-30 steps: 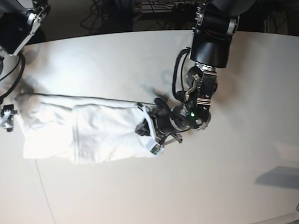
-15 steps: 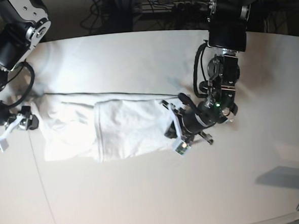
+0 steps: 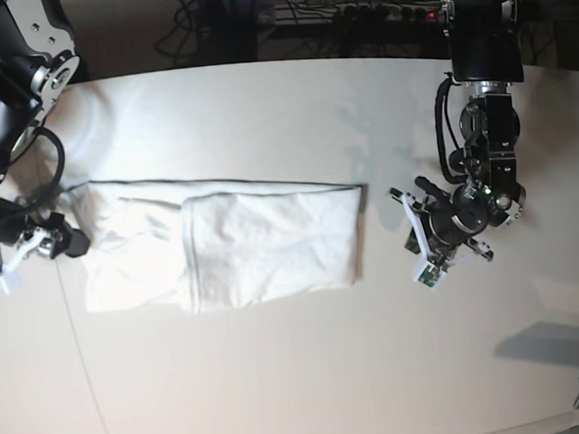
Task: Fold the T-shirt properly
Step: 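Lower the left gripper to the folded bundle's edge and pinch it, then push the bundle edges inward with both grippers to compact the shirt, then press the right gripper down on the bundle and fold it over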
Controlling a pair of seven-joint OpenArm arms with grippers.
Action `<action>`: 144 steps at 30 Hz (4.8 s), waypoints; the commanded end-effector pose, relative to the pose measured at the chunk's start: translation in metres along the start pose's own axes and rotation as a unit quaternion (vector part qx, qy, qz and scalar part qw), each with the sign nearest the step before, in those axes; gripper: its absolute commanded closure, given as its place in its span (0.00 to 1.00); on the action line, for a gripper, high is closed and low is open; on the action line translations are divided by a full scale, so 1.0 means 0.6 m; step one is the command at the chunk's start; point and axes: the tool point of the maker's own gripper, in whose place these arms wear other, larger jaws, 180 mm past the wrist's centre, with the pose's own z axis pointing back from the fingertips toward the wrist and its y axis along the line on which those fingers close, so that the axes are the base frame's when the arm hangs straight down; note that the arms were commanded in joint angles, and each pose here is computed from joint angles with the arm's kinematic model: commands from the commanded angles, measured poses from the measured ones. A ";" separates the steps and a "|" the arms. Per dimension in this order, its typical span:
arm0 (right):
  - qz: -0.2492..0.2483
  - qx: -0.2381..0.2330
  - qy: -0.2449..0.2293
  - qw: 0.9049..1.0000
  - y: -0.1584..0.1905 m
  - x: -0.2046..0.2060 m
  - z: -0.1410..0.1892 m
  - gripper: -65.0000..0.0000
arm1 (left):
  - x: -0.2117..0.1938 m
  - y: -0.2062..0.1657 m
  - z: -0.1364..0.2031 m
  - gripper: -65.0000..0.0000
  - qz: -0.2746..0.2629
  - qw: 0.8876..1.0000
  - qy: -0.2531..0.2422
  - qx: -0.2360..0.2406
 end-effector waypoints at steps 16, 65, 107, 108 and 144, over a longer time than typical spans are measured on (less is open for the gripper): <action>0.043 0.043 0.031 0.998 0.078 -0.008 -0.055 0.25 | 0.003 -0.066 -0.043 1.00 0.055 0.997 -0.011 -0.054; 0.127 -0.051 -0.031 0.990 0.192 0.107 0.014 1.00 | 0.126 -0.193 -0.114 1.00 0.114 0.980 -0.046 -0.157; 0.171 -0.055 -0.023 0.983 0.343 0.007 -0.061 1.00 | 0.157 -0.222 -0.117 1.00 0.055 0.983 -0.044 -0.172; 0.170 -0.052 -0.022 0.984 0.347 0.005 -0.064 1.00 | 0.156 -0.212 -0.115 1.00 0.053 0.984 -0.045 -0.166; 0.091 -0.089 0.026 0.992 0.417 -0.074 -0.161 1.00 | -0.125 0.113 0.093 1.00 0.110 0.989 0.064 0.074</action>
